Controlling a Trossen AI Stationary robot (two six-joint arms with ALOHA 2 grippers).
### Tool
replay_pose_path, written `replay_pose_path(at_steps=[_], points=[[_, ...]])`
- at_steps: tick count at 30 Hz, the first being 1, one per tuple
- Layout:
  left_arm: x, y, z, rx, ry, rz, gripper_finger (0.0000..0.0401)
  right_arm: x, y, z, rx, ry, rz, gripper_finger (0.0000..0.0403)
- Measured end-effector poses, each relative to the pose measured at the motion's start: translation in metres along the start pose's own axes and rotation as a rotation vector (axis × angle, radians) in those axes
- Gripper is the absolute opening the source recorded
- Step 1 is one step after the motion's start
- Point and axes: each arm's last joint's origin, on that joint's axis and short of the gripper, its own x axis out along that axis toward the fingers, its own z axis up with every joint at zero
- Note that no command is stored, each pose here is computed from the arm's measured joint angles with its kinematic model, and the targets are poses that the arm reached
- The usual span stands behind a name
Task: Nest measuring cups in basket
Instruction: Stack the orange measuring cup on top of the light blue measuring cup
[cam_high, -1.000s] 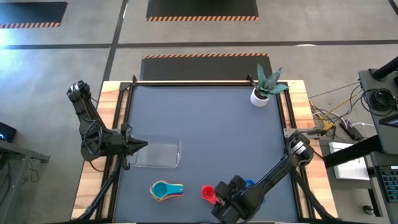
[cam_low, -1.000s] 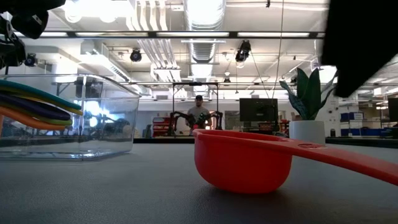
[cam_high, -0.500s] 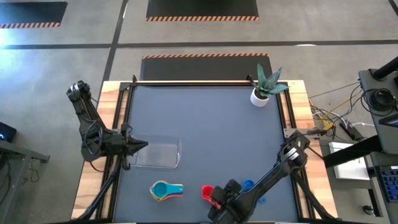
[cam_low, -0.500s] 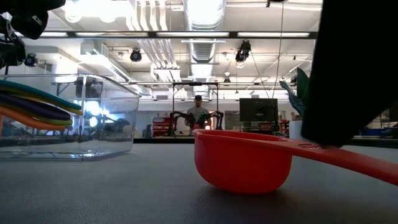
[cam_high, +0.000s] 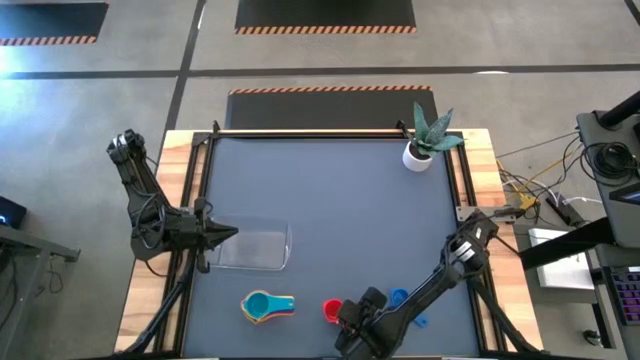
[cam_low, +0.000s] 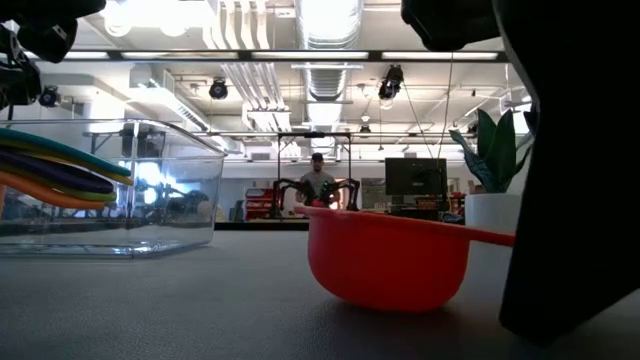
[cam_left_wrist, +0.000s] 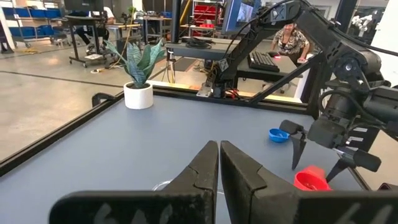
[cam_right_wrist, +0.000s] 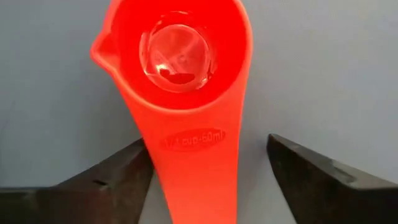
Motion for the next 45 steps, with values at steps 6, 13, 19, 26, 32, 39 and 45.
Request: replay_pose_path(at_steps=[6, 13, 19, 26, 32, 39, 45], points=[[0.000, -0.001, 0.000, 0.007, 0.002, 0.000, 0.0000, -0.004, -0.002, 0.003, -0.049, 0.017, 0.002, 0.0183], [0.001, -0.002, -0.002, 0.008, 0.006, 0.002, 0.0000, -0.018, 0.003, 0.022, -0.093, -0.011, 0.057, 0.0051], [0.002, -0.005, -0.004, 0.000, 0.013, 0.002, 0.0000, -0.026, 0.006, 0.039, -0.141, -0.056, 0.074, 0.0010], [0.003, -0.007, -0.007, 0.003, 0.021, 0.004, 0.0000, -0.033, 0.006, 0.055, -0.175, -0.148, 0.060, 0.0009], [0.003, -0.007, -0.007, -0.025, 0.021, 0.003, 0.0000, -0.052, 0.013, 0.073, -0.267, -0.397, 0.004, 0.0009], [0.003, -0.007, -0.005, -0.031, 0.019, 0.002, 0.0000, -0.056, 0.040, 0.097, -0.536, -0.729, -0.008, 0.0009], [0.003, -0.008, -0.005, -0.031, 0.022, -0.004, 0.0000, -0.028, 0.048, 0.111, -0.666, -0.790, -0.103, 0.0009]])
